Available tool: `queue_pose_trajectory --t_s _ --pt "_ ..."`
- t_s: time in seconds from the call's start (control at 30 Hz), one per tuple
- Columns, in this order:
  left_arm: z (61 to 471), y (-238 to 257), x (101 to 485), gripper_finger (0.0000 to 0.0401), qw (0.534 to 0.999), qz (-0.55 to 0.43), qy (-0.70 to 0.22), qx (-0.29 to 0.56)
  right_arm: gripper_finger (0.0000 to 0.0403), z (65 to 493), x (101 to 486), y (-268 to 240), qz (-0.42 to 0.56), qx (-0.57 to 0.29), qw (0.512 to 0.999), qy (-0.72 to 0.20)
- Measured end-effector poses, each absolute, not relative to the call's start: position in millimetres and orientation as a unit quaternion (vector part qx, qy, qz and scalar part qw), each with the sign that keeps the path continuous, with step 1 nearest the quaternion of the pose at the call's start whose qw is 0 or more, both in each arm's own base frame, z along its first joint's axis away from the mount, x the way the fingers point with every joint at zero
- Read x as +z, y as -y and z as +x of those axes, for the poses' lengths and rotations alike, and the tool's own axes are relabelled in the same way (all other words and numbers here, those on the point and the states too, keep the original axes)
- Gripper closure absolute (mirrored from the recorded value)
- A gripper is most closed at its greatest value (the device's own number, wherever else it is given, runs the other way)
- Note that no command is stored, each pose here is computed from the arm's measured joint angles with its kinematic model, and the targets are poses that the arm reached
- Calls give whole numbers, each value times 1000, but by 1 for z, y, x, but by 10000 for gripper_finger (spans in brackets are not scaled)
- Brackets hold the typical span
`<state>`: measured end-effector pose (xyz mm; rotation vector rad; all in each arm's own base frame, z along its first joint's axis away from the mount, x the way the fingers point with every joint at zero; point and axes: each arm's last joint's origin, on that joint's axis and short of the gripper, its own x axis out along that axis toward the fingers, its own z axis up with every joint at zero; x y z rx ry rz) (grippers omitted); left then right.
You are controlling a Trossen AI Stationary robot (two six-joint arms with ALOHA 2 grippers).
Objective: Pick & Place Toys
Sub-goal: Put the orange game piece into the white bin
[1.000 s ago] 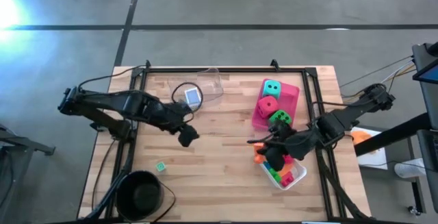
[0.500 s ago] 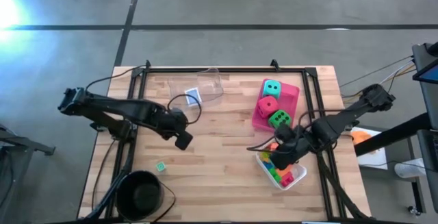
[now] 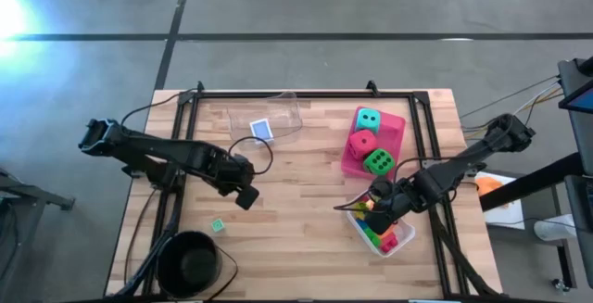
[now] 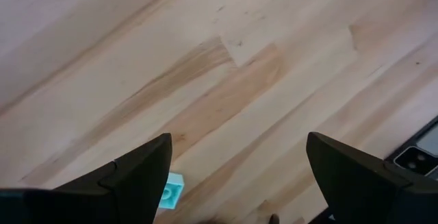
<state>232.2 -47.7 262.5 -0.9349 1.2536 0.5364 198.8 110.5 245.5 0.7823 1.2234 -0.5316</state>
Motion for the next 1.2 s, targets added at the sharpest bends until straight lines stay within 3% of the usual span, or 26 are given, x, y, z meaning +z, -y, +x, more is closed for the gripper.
queue_pose_trajectory --t_s 0.8,1.2 --pt "234 48 263 59 683 -417 -551 238 266 210 207 -124 343 -204 673 -622" --pt "234 48 263 59 682 -417 -551 238 266 211 204 -125 330 -198 676 -628"
